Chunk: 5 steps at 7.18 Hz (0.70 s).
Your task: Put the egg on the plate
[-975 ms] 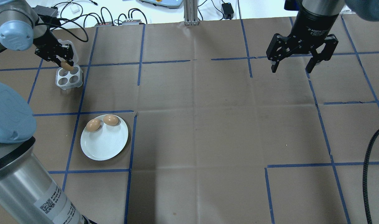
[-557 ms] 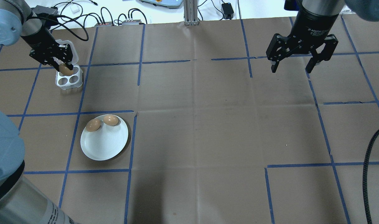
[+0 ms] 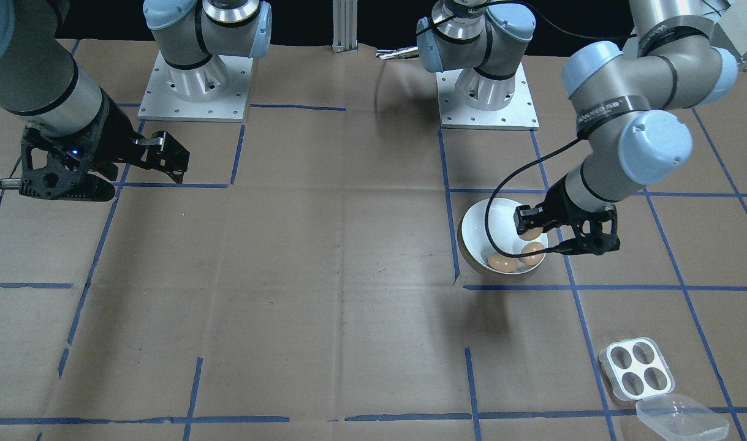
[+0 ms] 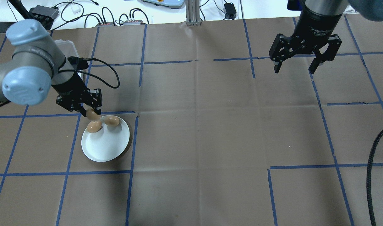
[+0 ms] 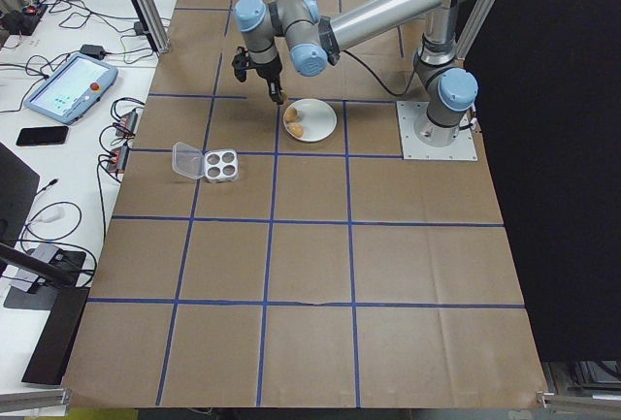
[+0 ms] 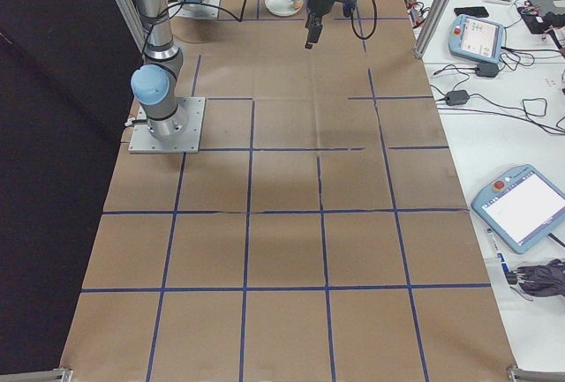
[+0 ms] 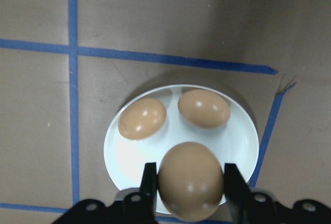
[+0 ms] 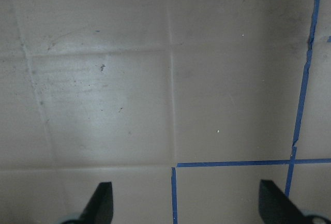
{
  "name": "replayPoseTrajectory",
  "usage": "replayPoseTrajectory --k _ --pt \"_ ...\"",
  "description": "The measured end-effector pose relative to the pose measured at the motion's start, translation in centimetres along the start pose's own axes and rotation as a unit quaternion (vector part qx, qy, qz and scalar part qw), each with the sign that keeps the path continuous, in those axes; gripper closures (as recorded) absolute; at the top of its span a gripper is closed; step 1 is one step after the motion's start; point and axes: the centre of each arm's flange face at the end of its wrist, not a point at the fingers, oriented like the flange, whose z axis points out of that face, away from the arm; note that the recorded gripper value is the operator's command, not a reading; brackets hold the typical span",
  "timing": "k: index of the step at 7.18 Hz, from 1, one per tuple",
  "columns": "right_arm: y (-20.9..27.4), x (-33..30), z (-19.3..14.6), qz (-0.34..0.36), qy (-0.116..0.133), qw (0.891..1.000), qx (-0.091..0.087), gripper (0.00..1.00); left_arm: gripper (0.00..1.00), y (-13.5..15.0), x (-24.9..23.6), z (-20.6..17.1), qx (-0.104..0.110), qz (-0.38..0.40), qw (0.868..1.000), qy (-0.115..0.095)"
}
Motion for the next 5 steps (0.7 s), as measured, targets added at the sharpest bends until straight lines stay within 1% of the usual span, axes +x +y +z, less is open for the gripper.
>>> replayPoseTrajectory --k 1,2,3,4,5 --pt "0.0 0.0 0.0 0.0 0.0 1.0 0.0 0.0 0.15 1.7 0.2 3.4 0.009 0.002 1.0 -0.002" --pt "0.0 0.0 0.0 0.0 0.0 1.0 0.0 0.0 0.01 2.9 0.3 5.7 0.012 0.004 1.0 -0.003" --pt "0.0 0.0 0.0 0.0 0.0 1.0 0.0 0.0 0.01 3.6 0.3 6.5 0.014 0.006 1.0 -0.006" --pt "0.0 0.0 0.0 0.0 0.0 1.0 0.0 0.0 0.0 3.7 0.3 5.9 0.023 0.007 1.0 -0.008" --pt "0.0 0.0 0.0 0.0 0.0 1.0 0.0 0.0 0.0 3.3 0.3 4.3 0.036 0.007 0.999 -0.01"
